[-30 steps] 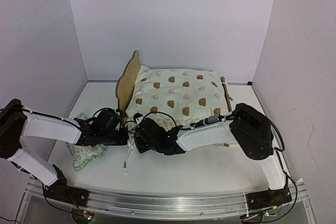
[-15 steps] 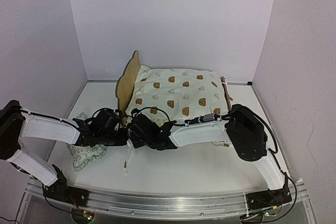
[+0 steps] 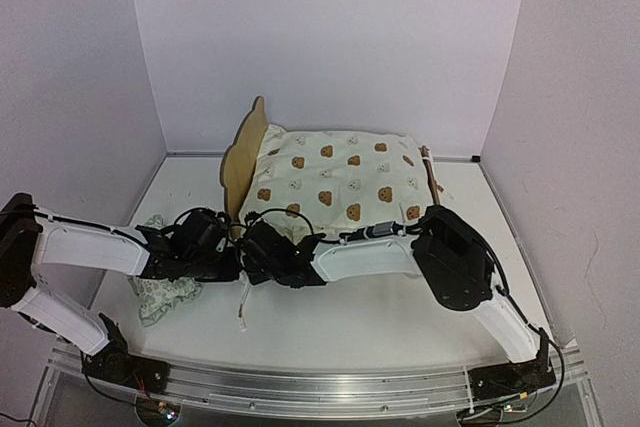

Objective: Set up the pet bed

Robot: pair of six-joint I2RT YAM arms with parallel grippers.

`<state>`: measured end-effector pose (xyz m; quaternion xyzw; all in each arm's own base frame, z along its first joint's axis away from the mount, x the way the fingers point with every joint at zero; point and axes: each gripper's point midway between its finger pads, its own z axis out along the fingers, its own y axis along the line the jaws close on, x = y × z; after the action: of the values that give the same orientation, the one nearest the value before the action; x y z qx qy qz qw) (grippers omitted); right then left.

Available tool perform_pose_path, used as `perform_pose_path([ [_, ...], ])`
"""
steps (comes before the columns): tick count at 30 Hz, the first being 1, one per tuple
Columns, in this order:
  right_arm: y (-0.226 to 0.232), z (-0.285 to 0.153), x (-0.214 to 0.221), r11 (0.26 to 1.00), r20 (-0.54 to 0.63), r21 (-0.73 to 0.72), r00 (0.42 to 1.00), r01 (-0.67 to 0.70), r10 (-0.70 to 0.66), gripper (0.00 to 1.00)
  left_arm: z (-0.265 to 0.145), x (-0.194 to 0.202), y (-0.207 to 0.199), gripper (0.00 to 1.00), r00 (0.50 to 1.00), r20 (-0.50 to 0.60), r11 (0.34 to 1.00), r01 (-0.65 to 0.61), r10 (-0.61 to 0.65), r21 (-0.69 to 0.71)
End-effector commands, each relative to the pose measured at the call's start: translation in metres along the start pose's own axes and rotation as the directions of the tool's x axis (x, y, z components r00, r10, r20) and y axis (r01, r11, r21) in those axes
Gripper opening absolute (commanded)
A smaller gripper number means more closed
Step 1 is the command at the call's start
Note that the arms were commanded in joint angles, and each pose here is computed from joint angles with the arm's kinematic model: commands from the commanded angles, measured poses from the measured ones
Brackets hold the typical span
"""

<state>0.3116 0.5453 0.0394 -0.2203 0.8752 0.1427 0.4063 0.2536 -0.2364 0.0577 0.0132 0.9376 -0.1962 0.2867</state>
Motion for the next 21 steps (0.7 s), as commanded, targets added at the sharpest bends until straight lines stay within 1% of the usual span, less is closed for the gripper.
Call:
perform_pose_path([
  [1,-0.001,0.005,-0.008,1.0,0.011,-0.001,1.0,0.005,-0.005,0.0,-0.012,-0.007,-0.014,0.0,1.0,0.015,0.999,0.006,-0.006,0.043],
  [6,0.02,0.007,-0.009,0.992,0.018,-0.117,0.999,0.051,-0.05,0.0,-0.011,-0.006,-0.022,0.0,1.0,-0.001,0.997,-0.007,0.007,0.071],
  [12,0.038,-0.002,-0.013,0.964,0.103,-0.25,0.992,0.091,-0.066,0.0,-0.007,-0.002,-0.017,0.01,1.0,-0.01,0.998,0.008,-0.008,0.056],
  [16,0.043,-0.01,-0.013,0.944,0.15,-0.315,0.987,0.098,-0.052,0.0,-0.005,0.001,-0.015,0.01,1.0,-0.016,0.999,0.02,-0.019,0.051],
  [21,0.05,-0.018,-0.011,0.915,0.181,-0.389,0.983,0.103,-0.034,0.0,-0.005,0.003,-0.013,0.02,1.0,-0.014,0.998,0.028,-0.027,0.049],
])
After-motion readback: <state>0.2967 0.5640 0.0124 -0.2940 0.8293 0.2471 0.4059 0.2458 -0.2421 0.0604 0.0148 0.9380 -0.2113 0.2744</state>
